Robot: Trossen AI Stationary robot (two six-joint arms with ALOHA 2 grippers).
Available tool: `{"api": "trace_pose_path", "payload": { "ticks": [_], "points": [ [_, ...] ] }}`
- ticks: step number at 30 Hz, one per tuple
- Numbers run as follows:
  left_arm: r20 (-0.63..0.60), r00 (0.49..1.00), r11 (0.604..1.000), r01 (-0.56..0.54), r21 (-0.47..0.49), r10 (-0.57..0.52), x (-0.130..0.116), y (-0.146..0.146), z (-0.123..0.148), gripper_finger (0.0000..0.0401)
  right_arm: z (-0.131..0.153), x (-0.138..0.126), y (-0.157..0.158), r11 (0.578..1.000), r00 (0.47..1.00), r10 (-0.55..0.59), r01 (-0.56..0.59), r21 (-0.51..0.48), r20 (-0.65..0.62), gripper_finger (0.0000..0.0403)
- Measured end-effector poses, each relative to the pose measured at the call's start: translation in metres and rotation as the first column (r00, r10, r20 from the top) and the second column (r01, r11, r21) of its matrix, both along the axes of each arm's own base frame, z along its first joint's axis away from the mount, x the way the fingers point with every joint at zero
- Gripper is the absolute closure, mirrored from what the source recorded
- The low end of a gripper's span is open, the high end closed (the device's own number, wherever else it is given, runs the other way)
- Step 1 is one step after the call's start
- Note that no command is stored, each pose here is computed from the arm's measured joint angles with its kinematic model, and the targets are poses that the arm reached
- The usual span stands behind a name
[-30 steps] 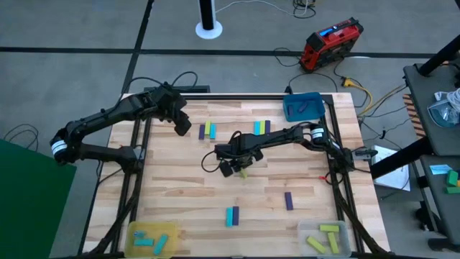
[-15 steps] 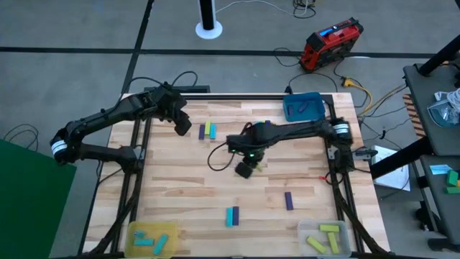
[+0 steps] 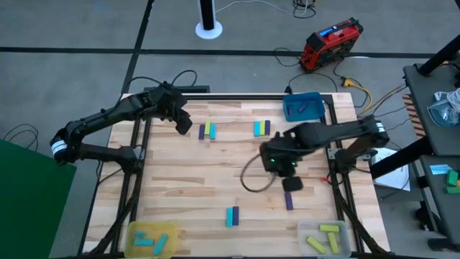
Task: Sort blocks
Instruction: Put the green block into the transparent bin
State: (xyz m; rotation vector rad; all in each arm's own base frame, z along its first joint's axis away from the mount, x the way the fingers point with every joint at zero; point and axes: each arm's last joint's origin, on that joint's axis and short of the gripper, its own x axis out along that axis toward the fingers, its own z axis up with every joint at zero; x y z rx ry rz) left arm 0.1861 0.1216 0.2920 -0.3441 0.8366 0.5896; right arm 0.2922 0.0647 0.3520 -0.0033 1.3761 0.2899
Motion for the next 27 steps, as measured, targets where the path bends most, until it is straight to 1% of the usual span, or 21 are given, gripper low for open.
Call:
{"api": "trace_pose_path", "payload": {
  "ticks": [3, 7, 10, 15, 22, 27],
  "points": [
    [0.008, 1.0, 1.0, -0.018, -0.013, 0.019, 0.0, 0.0, 0.0, 0.038, 0.001, -0.016, 0.015, 0.999, 0.999, 0.052, -0.052, 0.002, -0.003, 0.0354],
    [0.018, 0.999, 0.999, -0.04, -0.027, 0.04, 0.0, 0.0, 0.0, 0.038, -0.007, -0.038, 0.037, 0.995, 0.994, 0.095, -0.095, 0.004, -0.045, 0.0354],
    [0.023, 0.998, 0.998, -0.05, -0.034, 0.051, 0.0, 0.0, 0.0, 0.038, -0.014, -0.056, 0.054, 0.994, 0.992, 0.108, -0.108, 0.007, -0.071, 0.0354],
    [0.026, 0.998, 0.998, -0.054, -0.036, 0.055, 0.0, 0.0, 0.0, 0.038, -0.029, -0.083, 0.084, 0.995, 0.994, 0.093, -0.091, 0.051, -0.053, 0.0354],
    [0.027, 0.998, 0.998, -0.054, -0.035, 0.055, 0.0, 0.0, 0.0, 0.038, -0.064, -0.114, 0.126, 0.987, 0.995, 0.091, -0.085, 0.133, -0.035, 0.0354],
    [0.03, 0.998, 0.997, -0.06, -0.04, 0.062, 0.0, 0.0, 0.0, 0.038, -0.096, -0.128, 0.151, 0.983, 0.993, 0.112, -0.104, 0.15, -0.049, 0.0354]
  ]
}}
